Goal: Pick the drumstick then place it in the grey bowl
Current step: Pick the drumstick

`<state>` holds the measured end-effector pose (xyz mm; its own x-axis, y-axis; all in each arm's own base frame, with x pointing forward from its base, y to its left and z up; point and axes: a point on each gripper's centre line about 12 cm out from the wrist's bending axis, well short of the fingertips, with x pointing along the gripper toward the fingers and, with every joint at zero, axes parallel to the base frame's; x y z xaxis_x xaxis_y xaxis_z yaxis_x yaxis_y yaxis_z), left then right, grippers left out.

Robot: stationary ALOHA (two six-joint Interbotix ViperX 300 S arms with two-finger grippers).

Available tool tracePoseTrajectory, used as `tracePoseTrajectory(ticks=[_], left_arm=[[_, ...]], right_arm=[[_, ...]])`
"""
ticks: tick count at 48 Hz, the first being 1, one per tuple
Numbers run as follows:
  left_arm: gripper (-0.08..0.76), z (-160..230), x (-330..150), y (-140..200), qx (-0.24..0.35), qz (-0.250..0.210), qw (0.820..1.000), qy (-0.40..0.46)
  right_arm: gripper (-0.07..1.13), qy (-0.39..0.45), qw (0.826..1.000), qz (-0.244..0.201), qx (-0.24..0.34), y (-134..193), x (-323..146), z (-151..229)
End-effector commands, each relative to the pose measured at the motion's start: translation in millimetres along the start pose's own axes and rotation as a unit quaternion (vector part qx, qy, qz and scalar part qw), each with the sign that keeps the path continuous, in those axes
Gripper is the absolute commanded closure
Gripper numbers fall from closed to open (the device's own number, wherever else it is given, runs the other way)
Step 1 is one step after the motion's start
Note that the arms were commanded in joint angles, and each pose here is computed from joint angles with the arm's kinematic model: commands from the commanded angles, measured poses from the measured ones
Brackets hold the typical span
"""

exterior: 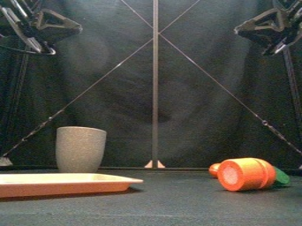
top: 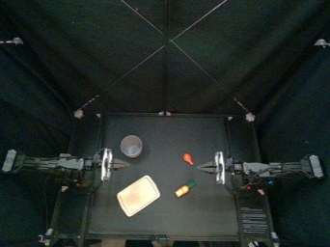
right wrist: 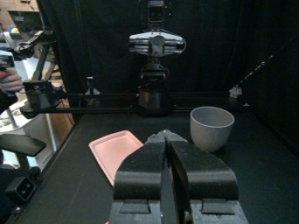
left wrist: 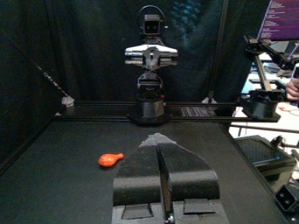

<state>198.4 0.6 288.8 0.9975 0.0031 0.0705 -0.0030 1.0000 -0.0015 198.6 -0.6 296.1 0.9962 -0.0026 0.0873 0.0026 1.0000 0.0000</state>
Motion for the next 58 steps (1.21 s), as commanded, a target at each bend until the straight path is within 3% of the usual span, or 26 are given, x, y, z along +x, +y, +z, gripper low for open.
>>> tracePoseTrajectory(ticks=[1, 11, 23, 29, 35, 50, 53, 58], left_arm=[[0.737, -4, 2, 8, -0.003, 0.020, 1.000, 0.008], [0.700, -13, 1, 16, -0.018, 0.042, 0.999, 0.021], [0.696, -29, 4, 19, -0.034, 0.053, 0.997, 0.049], [0.694, -32, 6, 20, -0.032, 0.054, 0.996, 0.057], [0.692, -33, 8, 20, -0.030, 0.055, 0.996, 0.061], [0.691, -33, 8, 21, -0.029, 0.055, 0.996, 0.062], [0.691, -33, 8, 20, -0.029, 0.055, 0.996, 0.061], [0.691, -33, 8, 21, -0.028, 0.056, 0.996, 0.060]], right_arm=[[0.96, 0.027, 0.999, -0.018, 0.010, -7, 6, -12], [0.96, 0.154, 0.985, -0.075, 0.031, -32, 23, -55], [0.95, 0.312, 0.941, -0.102, 0.081, -43, 37, -94], [0.89, 0.373, 0.914, -0.115, 0.113, -48, 38, -102], [0.74, 0.408, 0.894, -0.133, 0.133, -57, 35, -105], [0.11, 0.421, 0.860, -0.194, 0.211, -73, 37, -118], [0.04, 0.426, 0.853, -0.204, 0.222, -75, 38, -125], [0.03, 0.441, 0.839, -0.219, 0.232, -78, 40, -136]])
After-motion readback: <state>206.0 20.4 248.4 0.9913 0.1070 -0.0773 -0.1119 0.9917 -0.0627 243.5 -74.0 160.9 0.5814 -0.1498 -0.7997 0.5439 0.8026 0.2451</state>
